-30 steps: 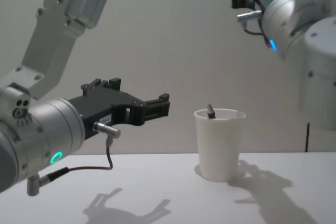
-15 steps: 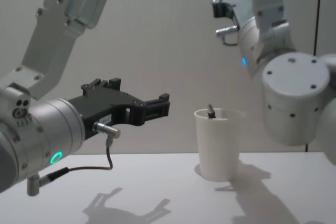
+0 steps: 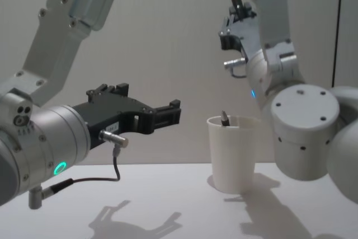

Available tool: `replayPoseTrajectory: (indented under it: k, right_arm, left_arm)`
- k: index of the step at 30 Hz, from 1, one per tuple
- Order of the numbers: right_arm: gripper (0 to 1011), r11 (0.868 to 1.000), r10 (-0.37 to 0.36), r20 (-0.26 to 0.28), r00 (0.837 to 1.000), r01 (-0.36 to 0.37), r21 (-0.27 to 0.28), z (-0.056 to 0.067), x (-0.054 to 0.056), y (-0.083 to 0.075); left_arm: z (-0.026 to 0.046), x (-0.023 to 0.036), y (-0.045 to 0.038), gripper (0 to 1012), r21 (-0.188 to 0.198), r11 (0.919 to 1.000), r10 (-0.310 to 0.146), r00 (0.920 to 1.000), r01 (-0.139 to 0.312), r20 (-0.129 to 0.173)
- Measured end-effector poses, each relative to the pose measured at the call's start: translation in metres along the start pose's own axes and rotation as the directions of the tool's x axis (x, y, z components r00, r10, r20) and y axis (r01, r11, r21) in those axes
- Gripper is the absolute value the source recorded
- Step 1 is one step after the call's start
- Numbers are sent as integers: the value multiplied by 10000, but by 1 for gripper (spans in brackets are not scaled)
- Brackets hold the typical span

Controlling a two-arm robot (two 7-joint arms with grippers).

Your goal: Place the pen into the pen holder.

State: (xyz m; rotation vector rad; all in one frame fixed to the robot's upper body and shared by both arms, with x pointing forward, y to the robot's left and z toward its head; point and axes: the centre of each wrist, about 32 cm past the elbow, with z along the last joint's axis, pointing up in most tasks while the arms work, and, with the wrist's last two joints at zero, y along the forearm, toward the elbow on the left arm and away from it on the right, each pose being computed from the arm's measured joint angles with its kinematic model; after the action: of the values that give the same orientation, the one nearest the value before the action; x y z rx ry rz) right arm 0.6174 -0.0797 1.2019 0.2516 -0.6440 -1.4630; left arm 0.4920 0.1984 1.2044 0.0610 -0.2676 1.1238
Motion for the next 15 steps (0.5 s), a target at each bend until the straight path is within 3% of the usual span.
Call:
replayPoseTrajectory:
  k: [15]
  right_arm:
    - [196, 9998, 161, -128, 9998, -162, -153, -202, -74, 9]
  left_arm:
    - [0, 0, 0, 1000, 1, 10000, -1, 10000, 1, 0]
